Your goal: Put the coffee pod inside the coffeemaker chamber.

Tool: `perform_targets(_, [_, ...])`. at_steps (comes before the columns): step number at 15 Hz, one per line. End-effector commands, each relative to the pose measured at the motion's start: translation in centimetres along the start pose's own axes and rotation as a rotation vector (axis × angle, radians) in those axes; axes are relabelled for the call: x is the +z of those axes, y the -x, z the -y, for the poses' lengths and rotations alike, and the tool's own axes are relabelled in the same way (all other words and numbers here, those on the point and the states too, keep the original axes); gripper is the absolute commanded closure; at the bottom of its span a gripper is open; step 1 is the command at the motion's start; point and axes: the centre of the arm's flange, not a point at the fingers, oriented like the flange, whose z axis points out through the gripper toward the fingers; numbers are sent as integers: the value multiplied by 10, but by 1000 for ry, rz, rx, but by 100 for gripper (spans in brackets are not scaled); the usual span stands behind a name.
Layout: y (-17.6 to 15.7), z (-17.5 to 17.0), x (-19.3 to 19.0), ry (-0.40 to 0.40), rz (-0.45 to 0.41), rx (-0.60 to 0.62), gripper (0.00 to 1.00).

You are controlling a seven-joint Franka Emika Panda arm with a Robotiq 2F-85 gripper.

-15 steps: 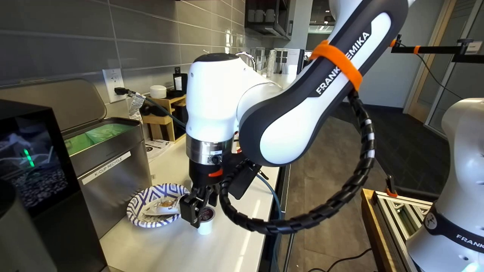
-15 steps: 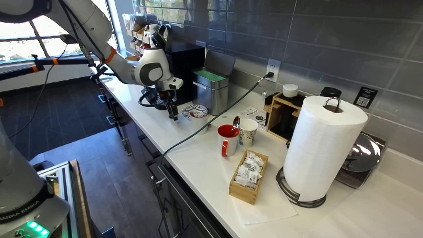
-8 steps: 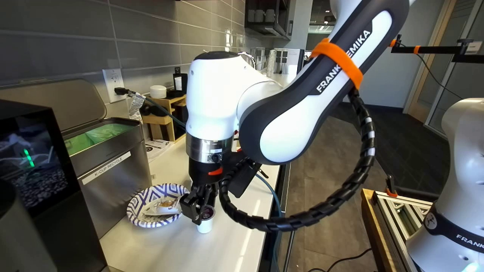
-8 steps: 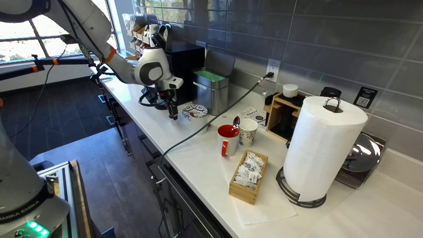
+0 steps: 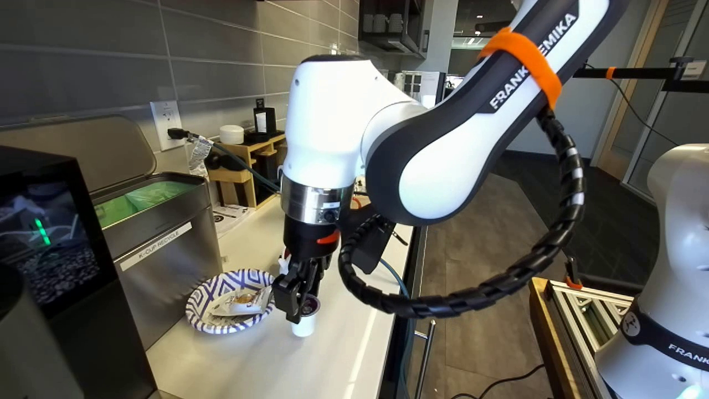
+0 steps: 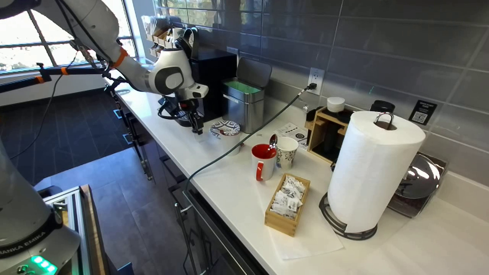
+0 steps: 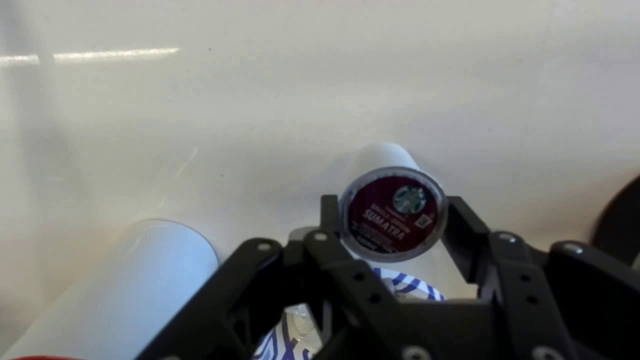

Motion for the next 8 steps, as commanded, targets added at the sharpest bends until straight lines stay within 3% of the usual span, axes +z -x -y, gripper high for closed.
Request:
perform_targets(1, [31, -13, -51, -64, -59, -138, 71])
perform_targets(8, [28, -21, -158, -56, -234, -350, 71])
